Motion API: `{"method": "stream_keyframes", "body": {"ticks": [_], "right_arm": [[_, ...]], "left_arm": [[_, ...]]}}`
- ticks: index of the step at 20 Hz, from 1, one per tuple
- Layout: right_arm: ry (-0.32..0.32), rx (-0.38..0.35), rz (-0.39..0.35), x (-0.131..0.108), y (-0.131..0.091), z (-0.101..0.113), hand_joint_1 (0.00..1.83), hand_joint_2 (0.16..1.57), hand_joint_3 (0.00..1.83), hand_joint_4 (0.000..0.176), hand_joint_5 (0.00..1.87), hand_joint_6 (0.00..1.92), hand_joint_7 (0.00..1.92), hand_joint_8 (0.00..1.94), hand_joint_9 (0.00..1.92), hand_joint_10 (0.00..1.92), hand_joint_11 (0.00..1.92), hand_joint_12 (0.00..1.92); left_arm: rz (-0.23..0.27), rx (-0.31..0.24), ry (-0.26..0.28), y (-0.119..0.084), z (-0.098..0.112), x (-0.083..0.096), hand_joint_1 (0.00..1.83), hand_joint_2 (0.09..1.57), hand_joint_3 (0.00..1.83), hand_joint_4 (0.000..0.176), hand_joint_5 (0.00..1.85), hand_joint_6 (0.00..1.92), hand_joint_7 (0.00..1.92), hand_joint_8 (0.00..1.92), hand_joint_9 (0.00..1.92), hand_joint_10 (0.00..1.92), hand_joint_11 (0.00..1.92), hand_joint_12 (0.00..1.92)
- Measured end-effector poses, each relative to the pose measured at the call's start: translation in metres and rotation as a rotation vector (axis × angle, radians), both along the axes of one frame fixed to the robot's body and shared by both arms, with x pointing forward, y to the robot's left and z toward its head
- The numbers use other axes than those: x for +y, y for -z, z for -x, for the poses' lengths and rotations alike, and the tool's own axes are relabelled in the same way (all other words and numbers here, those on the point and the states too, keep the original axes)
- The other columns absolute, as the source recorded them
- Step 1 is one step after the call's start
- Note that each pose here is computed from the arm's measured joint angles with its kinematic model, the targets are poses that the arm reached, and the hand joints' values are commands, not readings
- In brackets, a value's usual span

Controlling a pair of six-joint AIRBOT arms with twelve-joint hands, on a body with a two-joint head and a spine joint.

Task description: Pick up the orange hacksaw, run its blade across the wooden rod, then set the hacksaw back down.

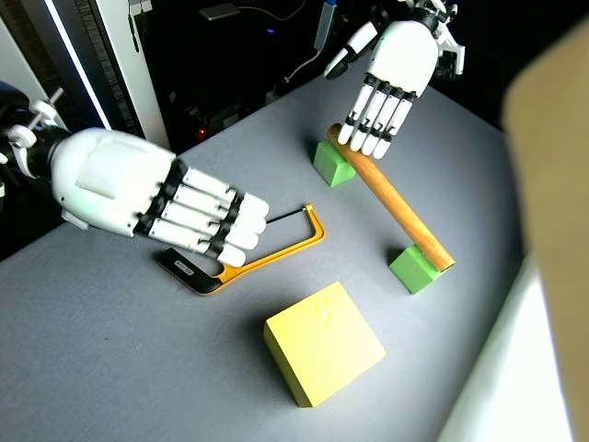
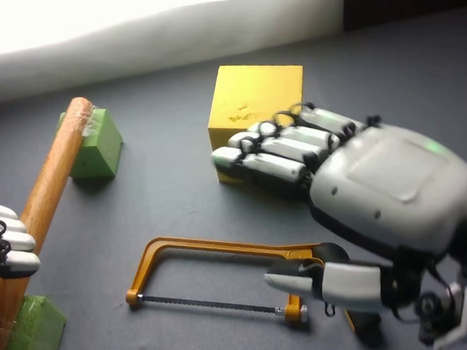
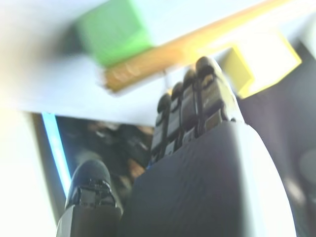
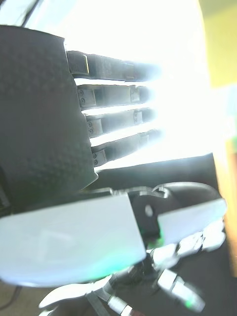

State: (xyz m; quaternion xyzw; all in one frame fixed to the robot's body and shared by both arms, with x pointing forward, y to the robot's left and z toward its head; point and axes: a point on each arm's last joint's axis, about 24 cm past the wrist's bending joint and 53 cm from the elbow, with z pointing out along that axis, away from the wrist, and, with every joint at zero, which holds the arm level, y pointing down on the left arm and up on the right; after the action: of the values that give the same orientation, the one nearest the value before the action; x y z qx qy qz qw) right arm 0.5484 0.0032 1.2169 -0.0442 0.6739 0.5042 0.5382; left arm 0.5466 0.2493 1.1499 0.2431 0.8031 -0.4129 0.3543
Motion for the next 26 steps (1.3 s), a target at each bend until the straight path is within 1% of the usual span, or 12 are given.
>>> {"method": "stream_keyframes", "body": {"ticks": [3,5,6,8,9,11,13,16,18,20,23,26], "right_arm": [[-0.146,-0.051,0.033,0.012,-0.017,0.006,0.61,1.22,0.01,0.000,0.43,0.03,0.51,0.03,0.45,0.09,0.00,1.46],[-0.200,-0.083,0.030,0.013,-0.029,0.008,0.58,1.25,0.00,0.000,0.60,0.03,0.72,0.18,0.45,0.85,0.21,1.67],[-0.218,-0.093,0.020,0.010,-0.037,0.005,0.57,1.26,0.00,0.000,0.69,0.11,0.68,0.60,0.46,1.21,0.31,1.78],[-0.259,-0.111,0.006,0.001,-0.047,-0.003,0.56,1.28,0.00,0.000,0.57,0.97,0.60,1.34,0.54,1.65,0.54,1.92],[-0.284,-0.128,0.008,-0.003,-0.051,-0.004,0.54,1.29,0.00,0.000,0.57,1.38,0.63,1.60,0.65,1.82,0.71,1.92],[-0.347,-0.149,0.006,-0.006,-0.062,0.002,0.60,1.26,0.00,0.000,0.57,1.75,0.74,1.91,0.89,1.92,1.02,1.92],[-0.425,-0.173,-0.010,-0.009,-0.070,0.013,0.66,1.22,0.00,0.000,0.83,1.91,1.06,1.94,1.31,1.92,1.48,1.92],[-0.470,-0.248,-0.037,-0.022,-0.084,0.022,0.60,1.30,0.00,0.000,1.21,1.92,1.49,1.94,1.75,1.92,1.90,1.92],[-0.486,-0.298,-0.050,-0.033,-0.094,0.029,0.61,1.34,0.00,0.154,1.32,1.92,1.60,1.94,1.85,1.92,1.92,1.92],[-0.501,-0.351,-0.046,-0.043,-0.098,0.036,0.67,1.37,0.01,0.175,1.34,1.92,1.63,1.94,1.89,1.92,1.92,1.92],[-0.526,-0.510,-0.027,-0.059,-0.112,0.048,0.73,1.38,0.00,0.176,1.29,1.92,1.55,1.94,1.80,1.92,1.92,1.92],[-0.539,-0.546,-0.025,-0.057,-0.113,0.052,0.71,1.39,0.00,0.176,1.26,1.92,1.53,1.94,1.76,1.92,1.92,1.92]], "left_arm": [[0.022,-0.022,0.021,-0.006,0.002,-0.010,0.07,1.24,0.00,0.000,0.19,0.01,0.23,0.01,0.21,0.02,0.00,0.52],[0.079,-0.043,0.033,-0.019,0.003,-0.024,0.18,1.23,0.00,0.000,0.40,0.02,0.53,0.03,0.50,0.06,0.05,0.99],[0.103,-0.052,0.037,-0.027,0.005,-0.028,0.22,1.24,0.00,0.000,0.56,0.04,0.69,0.05,0.67,0.12,0.18,1.12],[0.137,-0.071,0.044,-0.037,0.006,-0.036,0.29,1.26,0.00,0.000,0.82,0.05,0.93,0.09,0.78,0.46,0.34,1.28],[0.151,-0.071,0.046,-0.041,0.008,-0.039,0.37,1.26,0.00,0.000,0.95,0.12,1.01,0.22,0.78,0.85,0.47,1.45],[0.164,-0.079,0.051,-0.045,0.010,-0.044,0.46,1.29,0.00,0.000,0.88,0.89,0.91,1.04,0.80,1.36,0.65,1.66],[0.185,-0.091,0.053,-0.053,0.012,-0.050,0.46,1.37,0.01,0.000,0.76,1.71,0.98,1.52,0.92,1.66,0.78,1.87],[0.236,-0.107,0.056,-0.070,0.019,-0.063,0.63,1.34,0.00,0.008,0.95,1.92,1.05,1.91,1.06,1.92,1.04,1.92],[0.252,-0.114,0.060,-0.076,0.024,-0.069,0.62,1.37,0.00,0.021,1.16,1.92,1.23,1.92,1.21,1.92,1.21,1.92],[0.272,-0.129,0.062,-0.085,0.030,-0.075,0.65,1.38,0.00,0.000,1.25,1.92,1.34,1.92,1.35,1.92,1.33,1.92],[0.279,-0.185,0.069,-0.100,0.037,-0.082,0.73,1.37,0.00,0.000,1.26,1.92,1.38,1.92,1.38,1.92,1.39,1.92],[0.292,-0.175,0.046,-0.105,0.043,-0.084,0.78,1.35,0.00,0.000,1.25,1.92,1.35,1.92,1.37,1.92,1.41,1.92]]}}
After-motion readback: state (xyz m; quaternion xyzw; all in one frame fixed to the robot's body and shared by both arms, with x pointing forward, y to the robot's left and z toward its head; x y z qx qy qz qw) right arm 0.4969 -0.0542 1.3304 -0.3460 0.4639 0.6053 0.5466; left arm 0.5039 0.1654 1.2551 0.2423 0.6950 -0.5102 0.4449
